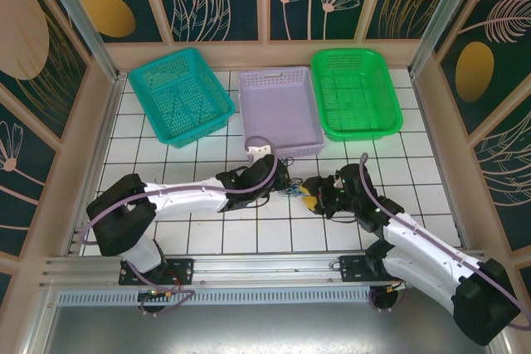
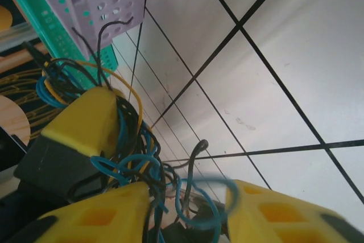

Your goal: Untangle the cables

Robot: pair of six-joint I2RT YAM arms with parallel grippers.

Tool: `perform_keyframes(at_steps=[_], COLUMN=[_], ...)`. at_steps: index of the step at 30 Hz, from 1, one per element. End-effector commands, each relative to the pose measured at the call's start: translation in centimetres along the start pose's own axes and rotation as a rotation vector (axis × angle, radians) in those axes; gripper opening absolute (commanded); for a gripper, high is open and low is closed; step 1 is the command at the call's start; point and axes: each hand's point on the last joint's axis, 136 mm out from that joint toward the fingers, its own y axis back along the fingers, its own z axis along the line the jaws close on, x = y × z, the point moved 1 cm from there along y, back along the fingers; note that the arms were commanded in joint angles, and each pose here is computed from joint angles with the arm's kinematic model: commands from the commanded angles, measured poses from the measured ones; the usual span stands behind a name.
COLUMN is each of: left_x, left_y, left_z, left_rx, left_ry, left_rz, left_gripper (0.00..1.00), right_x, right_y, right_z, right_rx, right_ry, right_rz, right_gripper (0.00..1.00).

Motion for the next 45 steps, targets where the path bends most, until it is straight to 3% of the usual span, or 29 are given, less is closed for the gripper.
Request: perform_keyframes(at_steps=[1,3,9,18,20,21,23,26,27,30,32,36,39,40,45], left_x=[-1.3,-1.9,-3.6,-4.6,-4.2,-4.0,-3.7,-3.8,-4.0,-4.5,-4.7,-5.0,-5.5,-5.7,-8.4], left_y=[1.9,2.8,5.6,8.3,8.2,8.0,8.0,8.1,8.2,8.1,7.7,7.3,7.0,7.0,8.2], left_z=[-3.3,-4.1,-6.1,-7.2,-7.0,-6.7,-6.0,-4.9,-4.6,-3.9,-3.1,-1.5,-1.1,-0.9,-0.4], left_rx=[0.154,0.204,0.374,0.625,0.646,0.643,0.621,0.555,0.532,0.439,0.339,0.150,0.082,0.054,-0.061], left_ry=[0.102,0.141,0.296,0.567,0.592,0.595,0.586,0.553,0.546,0.533,0.530,0.510,0.514,0.510,0.444], left_rz=[-0.043,-0.064,-0.107,-0.092,-0.074,-0.067,-0.069,-0.096,-0.109,-0.138,-0.141,-0.144,-0.125,-0.117,-0.145], left_gripper=[0.00,0.00,0.00,0.00,0.08,0.10,0.00,0.00,0.00,0.00,0.00,0.00,0.00,0.00,0.00], right_x=[0.2,0.0,-0.9,-3.0,-3.7,-4.1,-4.8,-4.8,-4.8,-4.3,-3.3,-1.4,1.0,1.7,1.4], right_y=[0.1,0.1,0.0,1.0,1.7,2.2,3.1,3.4,3.5,5.5,7.2,10.3,10.6,10.2,9.9], right_z=[1.4,1.0,0.2,1.4,2.7,3.2,4.1,5.0,5.2,7.5,8.7,10.3,11.8,12.1,14.4], right_rx=[-0.050,-0.050,-0.047,-0.073,-0.075,-0.064,-0.043,-0.011,0.017,0.072,0.068,0.018,-0.106,-0.139,-0.045], right_ry=[-0.003,-0.007,-0.013,0.064,0.130,0.165,0.218,0.274,0.297,0.533,0.728,1.065,1.250,1.289,1.399], right_rz=[0.011,0.001,-0.038,-0.092,-0.121,-0.142,-0.171,-0.142,-0.145,-0.264,-0.361,-0.495,-0.498,-0.487,-0.713], right_gripper=[0.36,0.31,0.00,0.00,0.00,0.00,0.00,0.00,0.02,0.42,0.63,0.75,0.75,0.82,0.83])
